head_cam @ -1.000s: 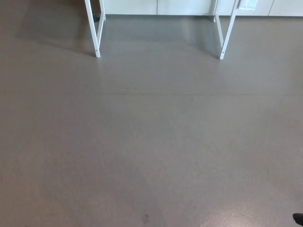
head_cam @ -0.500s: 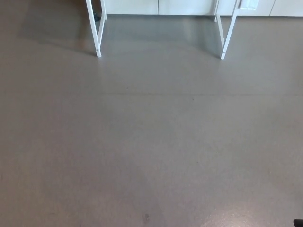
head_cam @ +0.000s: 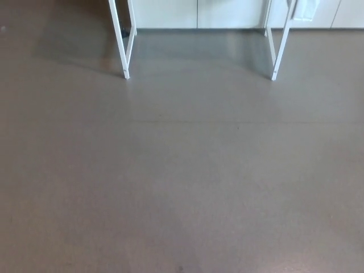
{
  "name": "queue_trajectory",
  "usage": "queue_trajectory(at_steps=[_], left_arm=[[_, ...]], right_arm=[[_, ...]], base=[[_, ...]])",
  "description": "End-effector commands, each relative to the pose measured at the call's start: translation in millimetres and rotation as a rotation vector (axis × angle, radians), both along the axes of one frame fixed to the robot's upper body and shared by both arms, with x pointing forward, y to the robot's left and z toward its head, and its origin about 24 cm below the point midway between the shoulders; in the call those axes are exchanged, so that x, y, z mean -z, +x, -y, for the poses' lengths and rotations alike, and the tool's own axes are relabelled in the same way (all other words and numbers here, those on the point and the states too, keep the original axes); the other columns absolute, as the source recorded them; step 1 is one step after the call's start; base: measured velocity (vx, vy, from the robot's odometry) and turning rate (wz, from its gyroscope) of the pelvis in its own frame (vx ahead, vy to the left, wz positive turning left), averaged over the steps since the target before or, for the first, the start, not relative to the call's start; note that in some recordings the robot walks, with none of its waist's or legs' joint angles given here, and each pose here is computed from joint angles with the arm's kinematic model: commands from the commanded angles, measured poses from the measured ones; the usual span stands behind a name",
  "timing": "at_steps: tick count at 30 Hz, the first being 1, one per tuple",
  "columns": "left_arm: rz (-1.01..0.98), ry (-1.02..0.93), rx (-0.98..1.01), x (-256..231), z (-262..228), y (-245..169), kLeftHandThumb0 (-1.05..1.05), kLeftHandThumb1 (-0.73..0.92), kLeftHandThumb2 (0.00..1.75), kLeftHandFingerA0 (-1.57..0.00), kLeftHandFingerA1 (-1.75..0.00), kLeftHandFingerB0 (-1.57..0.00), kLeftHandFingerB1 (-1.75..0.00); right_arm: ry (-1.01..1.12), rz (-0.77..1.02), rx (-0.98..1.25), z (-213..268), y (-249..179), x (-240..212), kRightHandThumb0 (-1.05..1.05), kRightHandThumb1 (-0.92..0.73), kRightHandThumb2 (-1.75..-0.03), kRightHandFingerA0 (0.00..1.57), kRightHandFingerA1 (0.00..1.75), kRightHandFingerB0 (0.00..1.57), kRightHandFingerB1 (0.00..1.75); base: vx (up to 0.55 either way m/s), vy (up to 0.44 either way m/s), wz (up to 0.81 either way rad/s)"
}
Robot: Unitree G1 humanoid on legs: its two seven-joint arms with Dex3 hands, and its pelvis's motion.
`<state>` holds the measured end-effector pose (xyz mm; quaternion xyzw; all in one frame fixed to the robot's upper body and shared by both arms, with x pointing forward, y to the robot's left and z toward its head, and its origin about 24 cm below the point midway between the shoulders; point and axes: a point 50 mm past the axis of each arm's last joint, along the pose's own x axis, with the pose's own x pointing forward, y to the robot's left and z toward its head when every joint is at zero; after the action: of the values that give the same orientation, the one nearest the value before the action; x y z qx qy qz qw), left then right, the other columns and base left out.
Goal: The robot walk towards a table in front and uses its left hand to pickup a tennis ball on the left side and put it in a container on the right hand side
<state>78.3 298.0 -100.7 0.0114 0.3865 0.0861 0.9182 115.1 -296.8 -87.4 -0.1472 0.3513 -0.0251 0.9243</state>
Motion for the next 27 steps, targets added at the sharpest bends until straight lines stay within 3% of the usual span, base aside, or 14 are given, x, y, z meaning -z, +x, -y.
queue_trajectory(at_steps=[1, 2, 7, 8, 10, 13, 18, 19, 20, 21, 27], left_arm=[[0.019, 0.042, -0.003, -4.0, -4.9, 2.8, 0.15, 0.28, 0.9, -0.44, -0.74, -0.32, -0.65], [0.016, 0.045, -0.004, -4.0, -4.9, 3.1, 0.18, 0.33, 0.81, -0.43, -0.8, -0.28, -0.63], [0.018, 0.049, -0.009, -4.8, -5.0, 4.6, 0.18, 0.31, 0.81, -0.45, -0.8, -0.28, -0.63], [0.017, 0.051, -0.006, -5.0, -5.0, 5.1, 0.16, 0.33, 0.77, -0.42, -0.81, -0.28, -0.63], [0.019, 0.054, 0.002, -5.9, -5.1, 6.0, 0.16, 0.32, 0.79, -0.43, -0.8, -0.28, -0.63], [0.015, 0.051, 0.009, -6.3, -4.8, 6.0, 0.12, 0.35, 0.7, -0.39, -0.81, -0.29, -0.63], [0.013, 0.058, 0.008, -6.5, -5.0, 6.8, 0.13, 0.35, 0.69, -0.4, -0.82, -0.29, -0.62], [0.012, 0.055, 0.009, -6.3, -5.2, 7.2, 0.12, 0.35, 0.69, -0.4, -0.82, -0.29, -0.62], [0.012, 0.05, 0.011, -6.0, -5.5, 7.9, 0.12, 0.35, 0.69, -0.4, -0.82, -0.29, -0.62], [0.014, 0.047, 0.012, -6.0, -5.7, 8.6, 0.14, 0.3, 0.8, -0.45, -0.79, -0.26, -0.62], [0.019, 0.043, 0.016, -7.3, -5.4, 12.1, 0.16, 0.26, 0.85, -0.42, -0.73, -0.28, -0.63]], right_arm=[[-0.011, 0.003, -0.009, 1.0, -3.0, 0.3, 0.08, -0.62, -0.58, 0.29, 0.54, 0.3, 0.45], [-0.011, 0.001, -0.009, 1.2, -3.3, 0.8, 0.06, -0.62, -0.57, 0.31, 0.55, 0.32, 0.45], [-0.013, 0.003, -0.013, 1.1, -3.1, 1.0, 0.05, -0.62, -0.57, 0.3, 0.56, 0.32, 0.45], [-0.015, 0.006, -0.014, 1.1, -3.1, 0.6, 0.04, -0.44, -0.87, 0.27, 0.6, 0.24, 0.54], [-0.016, 0.006, -0.015, 0.5, -2.7, 0.1, 0.04, -0.44, -0.87, 0.26, 0.6, 0.23, 0.54], [-0.02, -0.002, -0.016, 0.6, -2.4, 1.1, 0.04, -0.45, -0.87, 0.25, 0.58, 0.22, 0.53], [-0.021, 0.0, -0.021, 0.1, -1.9, 1.3, 0.04, -0.44, -0.87, 0.25, 0.58, 0.22, 0.53], [-0.022, -0.001, -0.026, -0.1, -0.9, 1.1, 0.02, -0.63, -0.58, 0.29, 0.53, 0.3, 0.44], [-0.024, -0.003, -0.035, -0.4, 0.5, 0.8, 0.02, -0.63, -0.58, 0.29, 0.53, 0.3, 0.44], [-0.03, -0.002, -0.041, -0.5, 1.6, 0.5, 0.04, -0.62, -0.58, 0.31, 0.53, 0.32, 0.43], [-0.037, -0.002, -0.047, -0.3, 5.1, 0.1, 0.05, -0.61, -0.58, 0.29, 0.53, 0.31, 0.46]], base=[[0.06, 0.146, -0.09], [-0.02, 0.21, -0.19], [0.11, 0.511, -0.19], [0.11, 0.613, 0.02], [0.14, 0.111, 0.05], [0.16, 0.008, 0.07], [0.14, -0.114, 0.13], [0.17, -0.229, 0.24], [0.21, -0.3, 0.45], [0.32, -0.214, -0.06], [0.23, -0.21, 0.14]])
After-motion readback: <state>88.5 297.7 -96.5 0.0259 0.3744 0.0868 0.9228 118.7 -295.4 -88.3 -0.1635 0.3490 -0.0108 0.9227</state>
